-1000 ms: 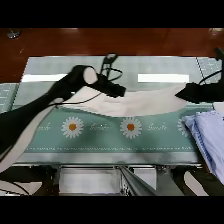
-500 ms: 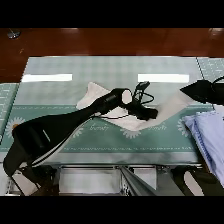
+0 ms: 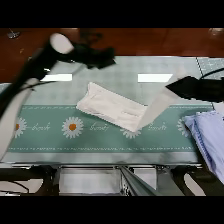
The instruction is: Fold the shirts.
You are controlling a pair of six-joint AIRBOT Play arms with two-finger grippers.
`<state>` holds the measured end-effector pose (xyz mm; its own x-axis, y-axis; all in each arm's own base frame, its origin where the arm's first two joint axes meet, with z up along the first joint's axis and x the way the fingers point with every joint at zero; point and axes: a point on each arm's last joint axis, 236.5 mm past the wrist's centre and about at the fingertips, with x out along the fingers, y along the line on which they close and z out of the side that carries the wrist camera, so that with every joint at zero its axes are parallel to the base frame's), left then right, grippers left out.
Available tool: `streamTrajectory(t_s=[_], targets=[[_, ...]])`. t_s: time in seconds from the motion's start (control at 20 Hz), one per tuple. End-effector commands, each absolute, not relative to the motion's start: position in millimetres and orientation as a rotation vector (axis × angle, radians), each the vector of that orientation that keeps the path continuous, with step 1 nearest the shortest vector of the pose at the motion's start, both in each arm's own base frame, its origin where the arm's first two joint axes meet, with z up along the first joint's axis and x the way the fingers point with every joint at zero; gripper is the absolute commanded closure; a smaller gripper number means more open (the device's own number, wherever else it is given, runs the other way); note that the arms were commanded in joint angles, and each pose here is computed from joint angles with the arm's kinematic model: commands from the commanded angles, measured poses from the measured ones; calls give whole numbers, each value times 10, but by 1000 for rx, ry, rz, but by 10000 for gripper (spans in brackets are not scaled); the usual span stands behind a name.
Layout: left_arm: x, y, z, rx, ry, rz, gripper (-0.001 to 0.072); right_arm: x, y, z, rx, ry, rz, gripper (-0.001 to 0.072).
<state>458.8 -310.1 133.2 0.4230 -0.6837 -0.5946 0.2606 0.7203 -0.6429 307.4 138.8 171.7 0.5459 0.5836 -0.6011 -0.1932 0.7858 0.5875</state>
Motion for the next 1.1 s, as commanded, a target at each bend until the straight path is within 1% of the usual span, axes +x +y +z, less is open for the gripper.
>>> streamTrajectory(t_s=[0.0, 0.05, 0.1, 0.15, 0.2, 0.3, 0.4, 0.45, 0.5, 0.65, 0.8, 0.85, 0.9, 0.95, 1.0, 1.05], targets=[[4730, -1602, 2094, -397, 758, -352, 677, 3251, 2007, 1709, 531, 893, 616, 689], [4641, -1232, 2274, -368, 712, -286, 677, 3335, 2227, 1680, 522, 903, 652, 689], [4485, -831, 2408, -265, 669, -227, 677, 3411, 2438, 1651, 510, 915, 684, 689], [4282, -429, 2459, -200, 652, -138, 677, 3476, 2663, 1602, 499, 942, 718, 689], [4075, -100, 2463, -189, 638, -53, 677, 3511, 2884, 1555, 491, 973, 757, 689], [3640, 345, 2369, -244, 609, 79, 677, 3608, 3298, 1418, 457, 1022, 815, 689], [3266, 436, 2146, -325, 605, 130, 677, 3774, 3670, 1244, 426, 1040, 854, 689], [3115, 389, 2000, -354, 611, 127, 677, 3887, 3827, 1145, 389, 1013, 875, 689], [3000, 320, 1850, -353, 620, 111, 677, 3964, 3975, 986, 395, 1031, 871, 689], [2714, 115, 1349, -399, 670, 75, 677, 4045, 4241, 563, 475, 1149, 860, 689], [2609, -72, 946, -487, 732, 35, 677, 4069, 4423, 347, 594, 1220, 869, 689], [2621, -122, 864, -523, 737, 23, 677, 4057, 4447, 261, 604, 1240, 863, 688], [2657, -159, 823, -561, 724, 14, 677, 4070, 4444, 158, 601, 1254, 850, 657], [2708, -199, 808, -608, 699, 3, 677, 4046, 4437, 97, 593, 1272, 853, 323], [2749, -235, 815, -650, 678, -8, 677, 4003, 4391, 90, 586, 1298, 870, 74], [2782, -274, 830, -681, 664, -24, 677, 3960, 4303, 146, 583, 1329, 900, 72]])
